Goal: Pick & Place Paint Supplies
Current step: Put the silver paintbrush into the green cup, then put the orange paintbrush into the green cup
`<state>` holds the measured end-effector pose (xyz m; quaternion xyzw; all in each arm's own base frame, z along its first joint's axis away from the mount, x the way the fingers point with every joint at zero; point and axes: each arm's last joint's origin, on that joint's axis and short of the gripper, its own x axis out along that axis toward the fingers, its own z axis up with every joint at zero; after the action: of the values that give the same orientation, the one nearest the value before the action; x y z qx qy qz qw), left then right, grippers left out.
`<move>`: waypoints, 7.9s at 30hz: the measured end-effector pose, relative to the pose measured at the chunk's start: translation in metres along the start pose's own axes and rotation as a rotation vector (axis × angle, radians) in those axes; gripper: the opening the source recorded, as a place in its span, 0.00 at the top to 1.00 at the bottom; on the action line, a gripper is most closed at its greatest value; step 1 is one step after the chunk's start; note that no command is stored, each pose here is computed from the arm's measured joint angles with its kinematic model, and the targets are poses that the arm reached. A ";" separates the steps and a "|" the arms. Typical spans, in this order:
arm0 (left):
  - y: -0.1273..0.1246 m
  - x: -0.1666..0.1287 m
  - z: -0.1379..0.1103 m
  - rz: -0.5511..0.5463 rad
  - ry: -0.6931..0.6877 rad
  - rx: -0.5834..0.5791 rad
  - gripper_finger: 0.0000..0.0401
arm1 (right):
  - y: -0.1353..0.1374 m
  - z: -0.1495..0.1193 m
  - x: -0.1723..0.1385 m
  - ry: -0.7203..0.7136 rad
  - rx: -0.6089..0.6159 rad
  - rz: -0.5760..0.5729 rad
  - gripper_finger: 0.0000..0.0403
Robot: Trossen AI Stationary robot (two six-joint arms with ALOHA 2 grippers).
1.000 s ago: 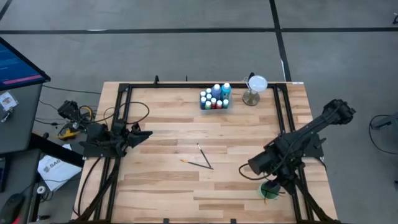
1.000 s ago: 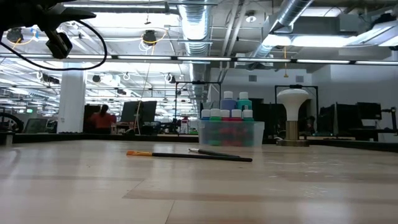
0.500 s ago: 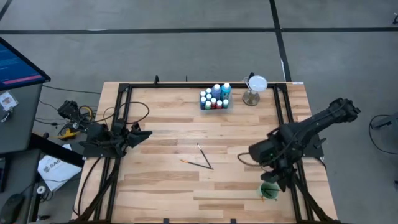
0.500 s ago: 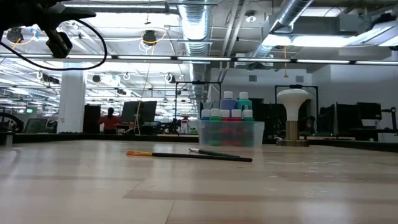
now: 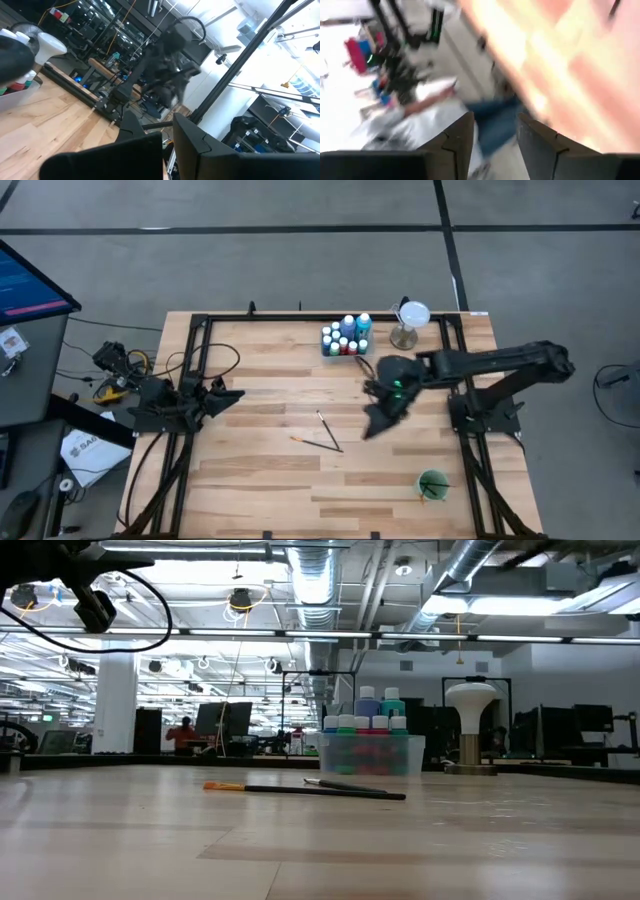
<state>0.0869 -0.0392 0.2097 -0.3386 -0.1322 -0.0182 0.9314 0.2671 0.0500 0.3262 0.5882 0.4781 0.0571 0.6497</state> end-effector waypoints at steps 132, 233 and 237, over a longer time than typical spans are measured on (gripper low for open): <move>-0.001 0.000 0.001 -0.008 -0.011 -0.009 1.00 | -0.014 -0.191 -0.013 -0.883 -0.561 -0.612 1.00; -0.001 0.000 0.001 -0.006 -0.012 -0.009 1.00 | -0.037 0.158 0.256 -0.187 -0.841 -0.755 0.47; -0.001 0.000 0.001 -0.007 -0.011 -0.009 1.00 | -0.041 0.159 0.259 -0.210 -0.812 -0.788 0.51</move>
<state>0.0869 -0.0390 0.2113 -0.3425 -0.1386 -0.0203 0.9290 0.4952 0.0891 0.1252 0.0718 0.5339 -0.0690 0.8397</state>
